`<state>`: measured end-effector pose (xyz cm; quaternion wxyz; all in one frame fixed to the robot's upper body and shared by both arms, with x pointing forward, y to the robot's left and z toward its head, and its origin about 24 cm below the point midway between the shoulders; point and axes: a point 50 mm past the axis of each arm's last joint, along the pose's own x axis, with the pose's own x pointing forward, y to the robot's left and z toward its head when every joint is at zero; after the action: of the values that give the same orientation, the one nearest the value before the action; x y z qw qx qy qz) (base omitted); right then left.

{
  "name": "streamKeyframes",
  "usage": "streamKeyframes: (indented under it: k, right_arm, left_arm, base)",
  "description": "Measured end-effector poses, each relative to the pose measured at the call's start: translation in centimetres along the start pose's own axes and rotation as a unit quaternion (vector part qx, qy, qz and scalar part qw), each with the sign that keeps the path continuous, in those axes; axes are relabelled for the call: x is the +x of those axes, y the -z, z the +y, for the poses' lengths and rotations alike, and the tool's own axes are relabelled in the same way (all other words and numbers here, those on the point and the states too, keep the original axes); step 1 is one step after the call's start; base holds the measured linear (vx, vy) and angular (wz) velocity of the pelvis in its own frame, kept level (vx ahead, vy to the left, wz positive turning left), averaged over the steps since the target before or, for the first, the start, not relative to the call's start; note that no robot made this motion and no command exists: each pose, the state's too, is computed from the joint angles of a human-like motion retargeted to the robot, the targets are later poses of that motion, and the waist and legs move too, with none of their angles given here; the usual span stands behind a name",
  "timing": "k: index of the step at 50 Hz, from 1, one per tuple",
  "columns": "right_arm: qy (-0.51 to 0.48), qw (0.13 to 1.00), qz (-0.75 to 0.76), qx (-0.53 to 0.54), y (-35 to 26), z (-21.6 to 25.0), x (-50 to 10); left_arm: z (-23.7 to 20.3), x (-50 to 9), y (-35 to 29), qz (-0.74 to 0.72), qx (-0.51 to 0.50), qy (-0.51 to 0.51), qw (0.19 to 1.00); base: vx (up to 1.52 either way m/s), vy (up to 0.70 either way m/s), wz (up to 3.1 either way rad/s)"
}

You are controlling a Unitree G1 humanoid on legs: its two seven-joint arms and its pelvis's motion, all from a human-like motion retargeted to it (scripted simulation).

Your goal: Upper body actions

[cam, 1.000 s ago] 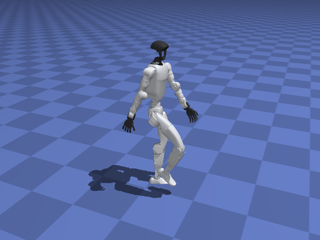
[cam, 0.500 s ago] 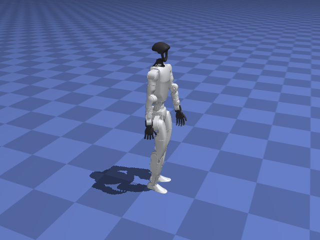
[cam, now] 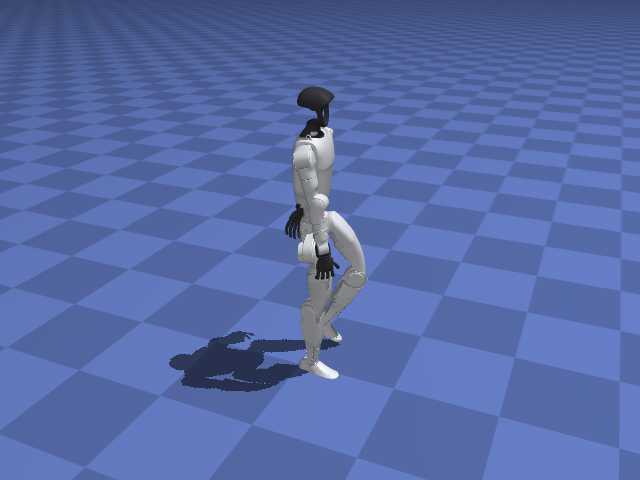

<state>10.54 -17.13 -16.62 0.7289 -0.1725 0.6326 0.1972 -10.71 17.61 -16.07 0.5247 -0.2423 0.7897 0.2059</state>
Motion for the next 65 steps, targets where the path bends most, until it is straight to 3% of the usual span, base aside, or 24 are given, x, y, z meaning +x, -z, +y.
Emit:
streamKeyframes:
  k: [5, 10, 17, 25, 38, 47, 57, 65]
  right_arm:
    - [0.019, 0.992, -0.122, 0.012, -7.9, -1.9, -1.4]
    - [0.017, 0.970, -0.241, -0.019, -14.7, -3.1, -3.8]
    - [0.046, 0.961, -0.269, -0.047, -16.4, -3.9, -4.8]
    - [0.020, 0.979, -0.199, -0.031, -11.8, -2.2, -2.5]
    - [-0.017, 0.997, -0.060, -0.043, -3.1, 0.9, -0.1]
    - [-0.003, 0.996, -0.085, -0.027, -1.3, -0.4, -0.1]
    - [-0.025, 0.999, -0.045, 0.009, 5.3, 2.3, 0.2]
    - [-0.025, 0.995, 0.090, 0.025, 13.1, 3.8, -1.2]
  left_arm:
    - [3.0, 0.0, 5.1, 0.091, 0.053, 0.006, 0.994]
    - [3.5, -0.3, 9.0, 0.162, 0.010, 0.035, 0.986]
    - [2.6, 0.0, 6.6, 0.111, -0.023, 0.039, 0.993]
    - [2.0, -0.2, 1.9, 0.051, 0.055, 0.013, 0.997]
    - [0.9, -0.6, -2.8, -0.034, 0.075, -0.015, 0.996]
    - [-0.4, -2.4, -7.8, -0.072, 0.154, -0.055, 0.984]
    - [-4.7, -2.7, -9.6, -0.113, 0.174, -0.027, 0.978]
    - [-11.8, -7.1, -16.5, -0.246, 0.112, 0.069, 0.960]
  base:
    - [-0.06, -0.08, -0.14]
    - [-0.01, -0.01, -0.01]
    - [0.01, -0.01, 0.07]
    - [0.07, 0.02, 0.28]
    - [0.10, 0.08, -0.05]
    - [0.01, 0.14, 0.24]
    - [0.10, 0.20, -0.09]
    - [-0.11, 0.17, -0.11]
